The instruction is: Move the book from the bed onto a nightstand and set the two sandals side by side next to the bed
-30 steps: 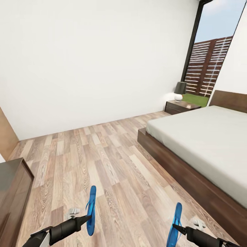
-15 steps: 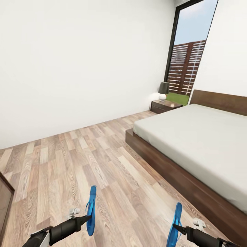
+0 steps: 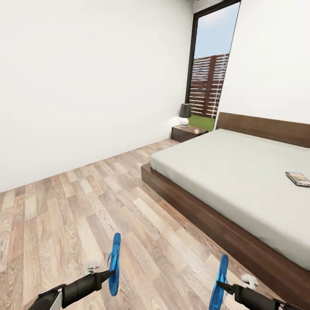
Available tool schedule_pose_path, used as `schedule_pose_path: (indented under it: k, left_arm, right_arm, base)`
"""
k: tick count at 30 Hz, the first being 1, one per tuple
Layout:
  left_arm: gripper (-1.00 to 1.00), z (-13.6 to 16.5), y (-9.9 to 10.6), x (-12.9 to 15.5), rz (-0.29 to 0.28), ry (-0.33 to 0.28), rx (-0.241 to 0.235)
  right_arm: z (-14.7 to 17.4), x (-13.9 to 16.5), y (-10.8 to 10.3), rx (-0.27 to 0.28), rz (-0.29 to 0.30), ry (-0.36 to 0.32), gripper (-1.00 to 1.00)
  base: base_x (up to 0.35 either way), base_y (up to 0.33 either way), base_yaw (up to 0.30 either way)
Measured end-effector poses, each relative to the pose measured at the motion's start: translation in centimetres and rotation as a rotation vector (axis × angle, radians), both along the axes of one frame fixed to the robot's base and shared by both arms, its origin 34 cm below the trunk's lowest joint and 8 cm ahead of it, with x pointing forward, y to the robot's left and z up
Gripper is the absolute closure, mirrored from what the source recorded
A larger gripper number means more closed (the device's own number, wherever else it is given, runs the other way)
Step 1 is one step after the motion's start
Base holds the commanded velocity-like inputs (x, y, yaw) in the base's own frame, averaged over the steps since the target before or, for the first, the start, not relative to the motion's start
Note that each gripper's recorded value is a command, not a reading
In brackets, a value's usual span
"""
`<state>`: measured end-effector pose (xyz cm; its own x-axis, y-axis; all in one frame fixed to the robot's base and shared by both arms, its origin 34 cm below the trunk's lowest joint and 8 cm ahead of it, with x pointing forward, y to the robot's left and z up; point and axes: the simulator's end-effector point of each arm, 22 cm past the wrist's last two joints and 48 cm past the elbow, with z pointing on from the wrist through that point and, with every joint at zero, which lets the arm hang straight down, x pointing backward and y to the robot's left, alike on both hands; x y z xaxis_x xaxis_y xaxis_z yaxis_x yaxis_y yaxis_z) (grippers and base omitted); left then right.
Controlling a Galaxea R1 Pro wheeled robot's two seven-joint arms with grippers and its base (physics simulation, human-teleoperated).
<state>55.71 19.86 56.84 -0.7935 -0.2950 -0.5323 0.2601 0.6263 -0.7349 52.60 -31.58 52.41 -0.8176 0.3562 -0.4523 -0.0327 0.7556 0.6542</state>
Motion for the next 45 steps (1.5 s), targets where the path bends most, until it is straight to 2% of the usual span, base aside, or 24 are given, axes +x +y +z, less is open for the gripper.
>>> schedule_pose_path:
  k: [45]
  left_arm:
    - [1.0, 8.1, 0.0, 0.6, 0.0, 0.002, 0.001]
  right_arm:
    - [8.1, 0.7, -0.2, -0.001, -0.003, 0.001, 1.0]
  base:
    - [0.0, 0.0, -0.282]
